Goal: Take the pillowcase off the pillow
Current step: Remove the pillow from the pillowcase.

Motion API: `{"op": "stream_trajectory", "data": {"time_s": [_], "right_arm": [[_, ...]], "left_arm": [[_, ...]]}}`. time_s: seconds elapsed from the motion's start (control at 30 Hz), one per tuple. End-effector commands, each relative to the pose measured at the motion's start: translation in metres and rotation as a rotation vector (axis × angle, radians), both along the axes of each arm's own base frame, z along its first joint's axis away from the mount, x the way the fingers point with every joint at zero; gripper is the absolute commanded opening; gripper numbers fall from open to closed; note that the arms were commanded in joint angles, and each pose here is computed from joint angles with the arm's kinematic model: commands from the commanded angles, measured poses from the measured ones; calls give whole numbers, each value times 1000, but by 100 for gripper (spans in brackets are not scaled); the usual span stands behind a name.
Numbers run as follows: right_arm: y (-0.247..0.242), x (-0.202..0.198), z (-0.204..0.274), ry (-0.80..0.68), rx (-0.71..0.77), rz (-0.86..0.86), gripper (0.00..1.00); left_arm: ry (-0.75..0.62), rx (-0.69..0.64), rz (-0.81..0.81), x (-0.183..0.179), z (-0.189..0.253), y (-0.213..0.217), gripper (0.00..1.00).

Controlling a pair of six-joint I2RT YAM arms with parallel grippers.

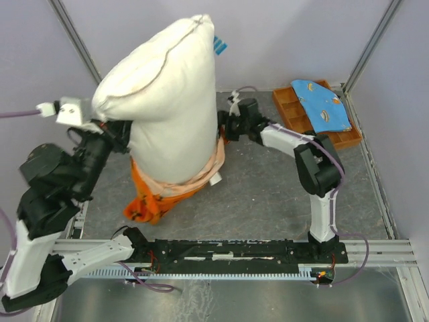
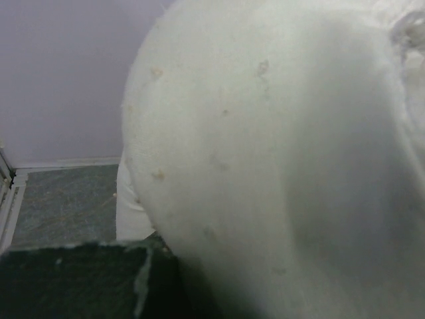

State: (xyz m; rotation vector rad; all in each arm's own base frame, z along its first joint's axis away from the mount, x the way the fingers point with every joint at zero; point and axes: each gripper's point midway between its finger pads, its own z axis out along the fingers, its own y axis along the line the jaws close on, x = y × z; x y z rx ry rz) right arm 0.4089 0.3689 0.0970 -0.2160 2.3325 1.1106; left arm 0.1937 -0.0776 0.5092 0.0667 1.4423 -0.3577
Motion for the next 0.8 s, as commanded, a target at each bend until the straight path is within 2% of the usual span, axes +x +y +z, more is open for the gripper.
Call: {"op": "stream_trajectory", "data": {"time_s": [0.0, 0.07, 0.13, 0.17, 0.23, 0.3, 0.37, 0.43, 0.47, 0.5, 0.57, 0.63, 0.7, 0.77], "right_arm": [[-2, 11, 114, -122, 176, 132, 83], [1, 2, 139, -115, 221, 222, 85], [-12, 7, 163, -153, 271, 178, 89], [-23, 11, 181, -185, 345, 151, 94], [-51, 17, 228, -212, 583, 96, 100], [-82, 24, 261, -212, 789, 77, 99], [-106, 25, 283, -233, 894, 70, 99], [-118, 28, 270, -234, 831, -17, 99], [-123, 26, 267, -276, 741, -75, 99], [-130, 27, 242, -278, 603, -172, 99], [-150, 9, 223, -390, 318, -329, 99], [-160, -16, 232, -532, 186, -391, 99], [-146, -46, 247, -608, 187, -316, 100], [-116, -79, 255, -657, 207, -149, 92]], "left_arm": [[-232, -316, 57, 10, 93, 2, 3], [-233, -317, 68, 25, 94, -11, 3], [-228, -308, 100, 41, 97, -21, 3], [-216, -293, 130, 52, 96, -26, 3], [-186, -262, 188, 71, 91, -36, 3], [-171, -242, 196, 88, 86, -52, 3], [-151, -236, 212, 103, 80, -65, 3], [-123, -203, 240, 124, 71, -82, 3], [-124, -196, 255, 128, 74, -83, 3], [-115, -177, 277, 136, 71, -88, 3], [-95, -129, 329, 152, 67, -96, 3], [-59, -49, 383, 175, 53, -111, 3], [-49, -22, 427, 186, 55, -115, 3], [-33, -6, 451, 196, 54, -121, 3]]}}
